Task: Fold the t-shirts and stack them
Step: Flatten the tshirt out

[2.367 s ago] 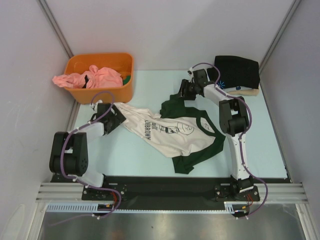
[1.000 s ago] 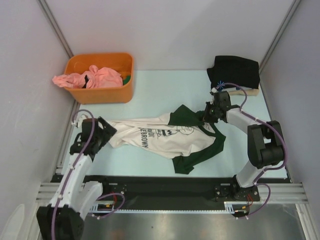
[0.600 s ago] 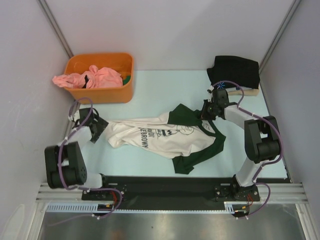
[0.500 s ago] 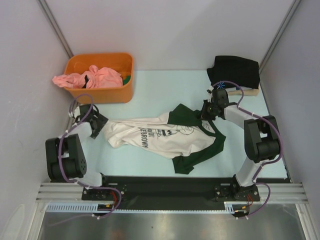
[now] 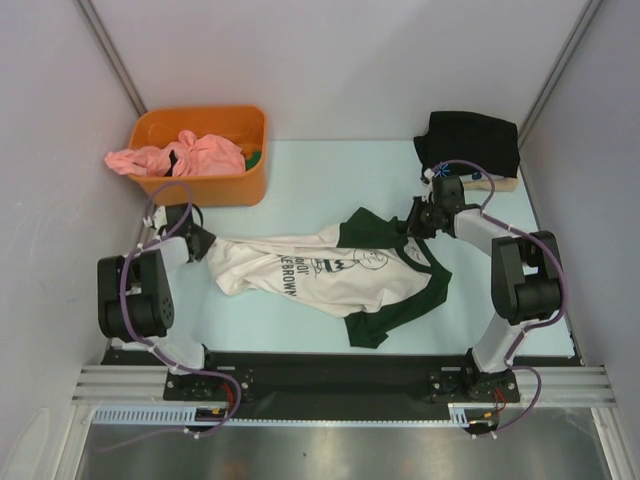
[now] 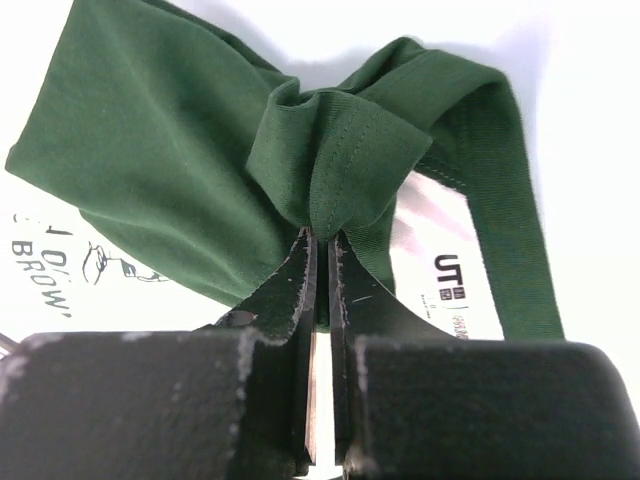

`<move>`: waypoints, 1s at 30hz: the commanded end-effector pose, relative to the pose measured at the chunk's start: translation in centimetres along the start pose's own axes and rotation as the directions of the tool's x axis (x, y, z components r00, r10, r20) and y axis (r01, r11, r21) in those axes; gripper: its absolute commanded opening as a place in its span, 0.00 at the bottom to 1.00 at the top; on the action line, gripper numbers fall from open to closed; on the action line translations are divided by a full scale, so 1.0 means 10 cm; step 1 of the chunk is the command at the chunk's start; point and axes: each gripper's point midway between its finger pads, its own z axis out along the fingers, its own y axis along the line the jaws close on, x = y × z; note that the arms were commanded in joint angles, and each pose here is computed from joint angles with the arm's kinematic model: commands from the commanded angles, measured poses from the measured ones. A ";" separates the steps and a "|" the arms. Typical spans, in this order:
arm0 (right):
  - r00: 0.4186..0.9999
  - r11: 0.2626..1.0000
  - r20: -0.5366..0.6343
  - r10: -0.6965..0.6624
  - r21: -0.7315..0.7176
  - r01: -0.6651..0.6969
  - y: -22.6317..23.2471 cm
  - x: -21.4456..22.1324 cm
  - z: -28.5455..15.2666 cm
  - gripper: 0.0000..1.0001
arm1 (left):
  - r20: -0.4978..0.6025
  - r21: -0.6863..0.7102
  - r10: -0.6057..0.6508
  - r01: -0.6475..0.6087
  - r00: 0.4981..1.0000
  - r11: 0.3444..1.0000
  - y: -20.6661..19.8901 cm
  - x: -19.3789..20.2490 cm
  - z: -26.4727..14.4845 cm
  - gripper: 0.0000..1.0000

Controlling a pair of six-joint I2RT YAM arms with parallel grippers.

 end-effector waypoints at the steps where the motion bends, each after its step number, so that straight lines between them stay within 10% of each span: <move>1: 0.997 0.999 0.071 -0.019 -0.028 0.021 0.06 -0.28 -0.09 0.00 | -0.010 0.043 0.003 -0.002 1.000 0.999 -0.14 0.02 0.05 0.33; 5: 0.996 1.000 0.091 -0.010 -0.026 0.013 0.04 -0.33 -0.19 0.00 | -0.019 0.057 0.014 -0.013 1.000 0.998 -0.20 0.04 0.03 0.00; 18: 0.927 0.990 0.355 -0.116 -0.032 0.136 0.61 -0.93 -1.53 0.00 | 0.228 0.377 0.006 -0.094 0.974 0.921 -0.94 -0.76 -1.55 0.00; 24: 0.687 0.954 0.698 -0.201 -0.021 0.300 1.23 -1.12 -3.17 0.00 | 0.474 0.571 -0.054 -0.259 0.879 0.779 -1.31 -1.35 -3.26 0.00; 30: 0.278 0.808 0.916 -0.287 0.075 0.585 1.83 -0.67 -4.76 0.00 | 0.671 0.671 -0.149 -0.509 0.727 0.540 -1.36 -1.45 -4.97 0.00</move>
